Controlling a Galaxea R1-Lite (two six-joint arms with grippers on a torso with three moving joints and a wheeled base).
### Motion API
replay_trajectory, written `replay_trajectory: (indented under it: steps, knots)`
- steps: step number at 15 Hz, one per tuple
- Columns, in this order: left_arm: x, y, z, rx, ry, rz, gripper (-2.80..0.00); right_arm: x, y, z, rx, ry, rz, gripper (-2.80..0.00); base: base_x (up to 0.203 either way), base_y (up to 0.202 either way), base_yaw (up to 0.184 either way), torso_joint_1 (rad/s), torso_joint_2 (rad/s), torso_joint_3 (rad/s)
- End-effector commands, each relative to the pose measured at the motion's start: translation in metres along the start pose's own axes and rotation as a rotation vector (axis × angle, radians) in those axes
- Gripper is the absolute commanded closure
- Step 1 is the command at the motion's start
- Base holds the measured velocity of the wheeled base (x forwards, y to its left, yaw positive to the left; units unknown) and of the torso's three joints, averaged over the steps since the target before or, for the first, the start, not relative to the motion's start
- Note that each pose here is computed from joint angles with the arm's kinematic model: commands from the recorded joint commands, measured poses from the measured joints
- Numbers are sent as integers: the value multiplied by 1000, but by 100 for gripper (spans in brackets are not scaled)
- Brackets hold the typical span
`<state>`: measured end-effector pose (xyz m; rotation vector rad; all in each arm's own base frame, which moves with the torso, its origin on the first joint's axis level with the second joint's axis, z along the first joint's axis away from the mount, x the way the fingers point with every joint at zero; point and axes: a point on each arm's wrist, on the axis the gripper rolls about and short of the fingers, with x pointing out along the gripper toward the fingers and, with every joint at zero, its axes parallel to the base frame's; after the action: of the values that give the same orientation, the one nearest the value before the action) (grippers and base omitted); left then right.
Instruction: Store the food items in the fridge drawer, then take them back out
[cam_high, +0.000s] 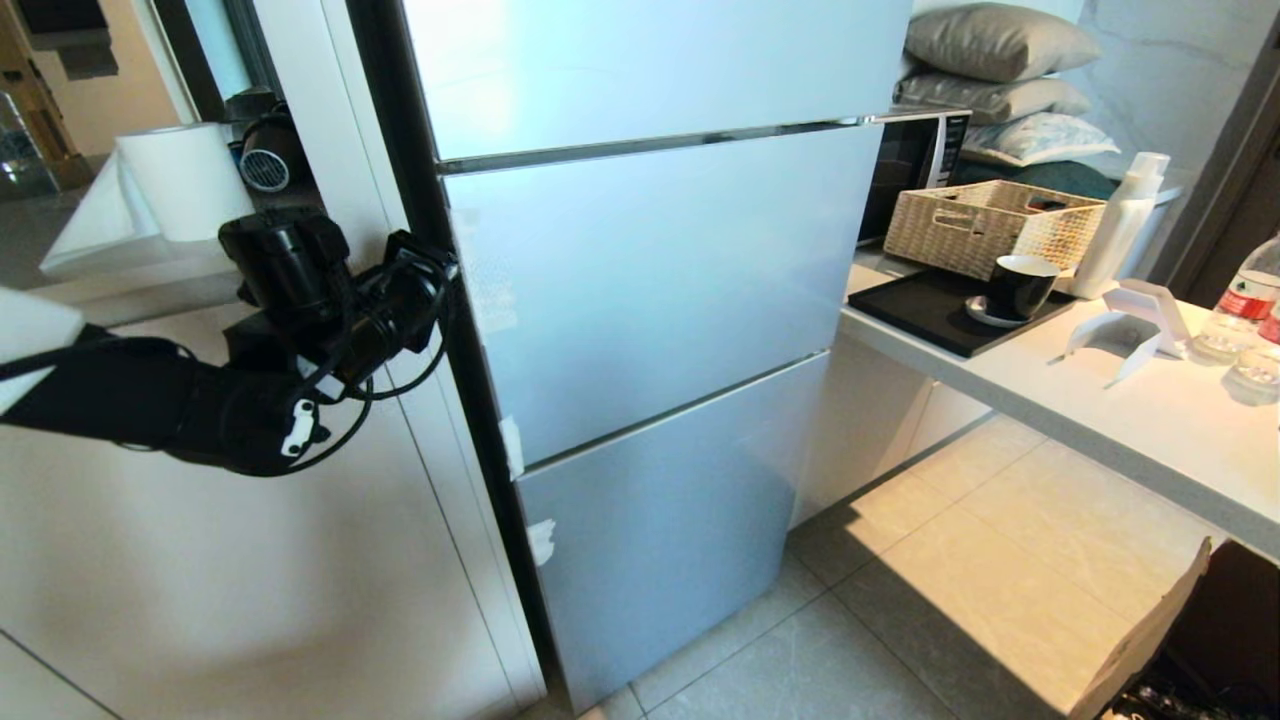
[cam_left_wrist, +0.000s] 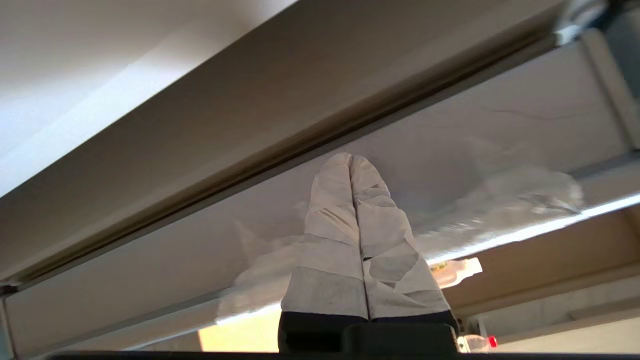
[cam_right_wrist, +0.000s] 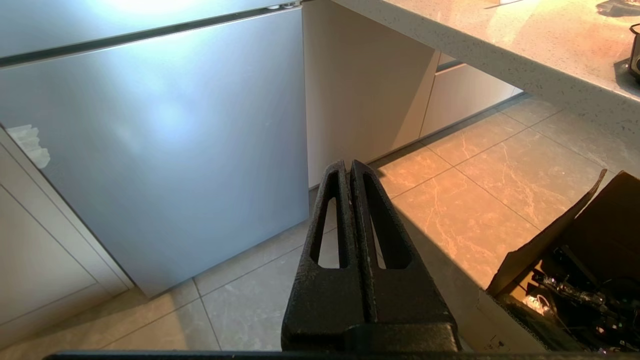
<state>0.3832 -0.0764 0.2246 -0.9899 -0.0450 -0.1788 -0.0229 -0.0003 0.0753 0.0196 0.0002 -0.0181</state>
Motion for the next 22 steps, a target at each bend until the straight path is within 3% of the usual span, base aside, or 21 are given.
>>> replay_trajectory:
  steps: [1,11,16,22]
  knots:
    - [1,-2,-8,-8,13,-8,0,0,0,0,0,1,0,0,0,0,0,0,0,0]
    - [-27,-36,-23,-18,79,-76,0,0,0,0,0,1,0,0,0,0,0,0,0,0]
    - [-42,-37,-22,-16,96,-71,0,0,0,0,0,1,0,0,0,0,0,0,0,0]
    - [-63,-49,-44,-24,186,-96,0,0,0,0,0,1,0,0,0,0,0,0,0,0]
